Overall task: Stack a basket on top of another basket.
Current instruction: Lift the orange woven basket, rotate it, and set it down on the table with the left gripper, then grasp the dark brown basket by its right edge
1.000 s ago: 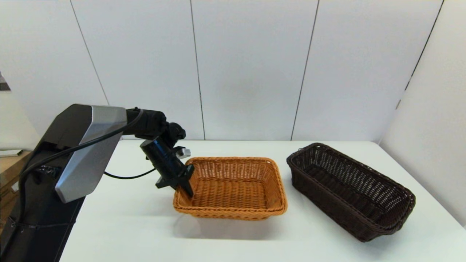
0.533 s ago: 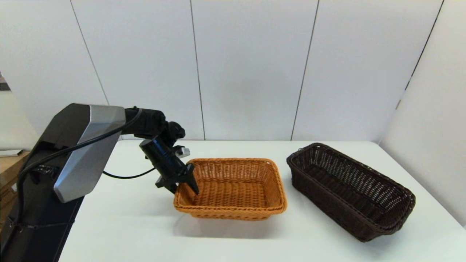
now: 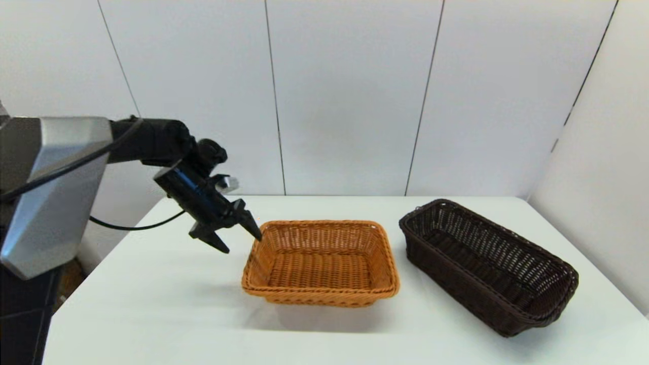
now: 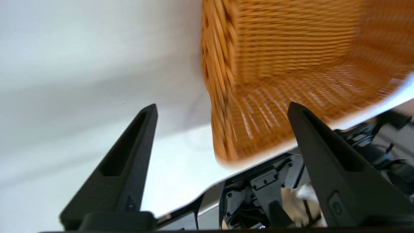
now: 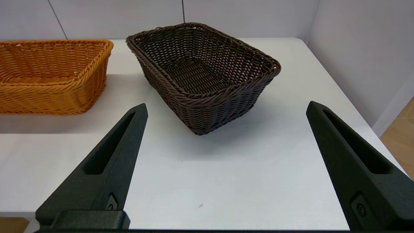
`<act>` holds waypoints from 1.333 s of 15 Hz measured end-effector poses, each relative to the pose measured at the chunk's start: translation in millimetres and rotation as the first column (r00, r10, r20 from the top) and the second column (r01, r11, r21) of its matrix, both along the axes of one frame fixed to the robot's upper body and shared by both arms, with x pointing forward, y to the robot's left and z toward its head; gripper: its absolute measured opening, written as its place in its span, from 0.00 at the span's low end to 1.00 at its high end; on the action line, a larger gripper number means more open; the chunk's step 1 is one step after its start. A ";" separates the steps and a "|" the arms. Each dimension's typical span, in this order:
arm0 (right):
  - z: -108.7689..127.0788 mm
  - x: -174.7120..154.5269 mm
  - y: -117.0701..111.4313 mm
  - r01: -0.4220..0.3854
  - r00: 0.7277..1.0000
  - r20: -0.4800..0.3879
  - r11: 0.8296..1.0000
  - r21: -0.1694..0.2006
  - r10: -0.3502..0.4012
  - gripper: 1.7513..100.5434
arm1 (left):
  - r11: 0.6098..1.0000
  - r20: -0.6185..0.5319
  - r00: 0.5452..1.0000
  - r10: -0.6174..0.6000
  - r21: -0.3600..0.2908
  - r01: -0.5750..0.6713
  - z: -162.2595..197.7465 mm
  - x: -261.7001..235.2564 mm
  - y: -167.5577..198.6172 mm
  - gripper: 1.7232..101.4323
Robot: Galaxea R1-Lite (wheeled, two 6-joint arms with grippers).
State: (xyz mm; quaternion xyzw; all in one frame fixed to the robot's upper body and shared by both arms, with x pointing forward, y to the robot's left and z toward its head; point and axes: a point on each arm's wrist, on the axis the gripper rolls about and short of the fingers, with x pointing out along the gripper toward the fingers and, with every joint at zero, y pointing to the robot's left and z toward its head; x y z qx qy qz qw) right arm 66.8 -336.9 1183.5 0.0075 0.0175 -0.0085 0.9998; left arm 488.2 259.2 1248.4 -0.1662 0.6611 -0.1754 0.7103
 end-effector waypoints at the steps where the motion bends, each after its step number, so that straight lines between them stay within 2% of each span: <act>1: 0.0 0.0 0.0 0.000 1.000 0.000 1.000 0.000 0.000 0.97 | 1.000 0.041 0.999 0.018 -0.010 -0.017 22.1 -8.5 8.8 0.83; 5: 0.0 0.0 0.0 0.000 1.000 0.000 1.000 0.000 0.000 0.97 | 0.992 0.246 0.961 0.123 -0.048 -0.114 123.1 -73.8 41.9 0.88; 8: 0.0 0.0 0.0 0.000 1.000 0.000 1.000 0.000 0.000 0.97 | 0.960 0.403 0.878 0.258 -0.005 -0.280 182.3 -150.9 58.9 0.90; 10: 0.0 0.0 0.0 0.000 1.000 0.000 1.000 0.000 0.000 0.97 | 0.933 0.487 0.817 0.308 0.012 -0.359 202.2 -207.2 65.5 0.91; 14: 0.0 0.0 0.0 0.000 1.000 0.000 1.000 0.000 0.000 0.97 | 0.903 0.593 0.730 0.341 0.009 -0.429 198.4 -321.8 70.4 0.93; 16: 0.0 0.0 0.0 0.000 1.000 0.000 1.000 0.000 0.000 0.97 | 0.896 0.645 0.682 0.344 -0.008 -0.445 183.3 -374.3 71.0 0.94; 20: 0.0 0.0 0.0 0.000 1.000 0.000 1.000 0.000 0.000 0.97 | 0.899 0.768 0.559 0.313 -0.051 -0.434 138.4 -458.2 71.1 0.95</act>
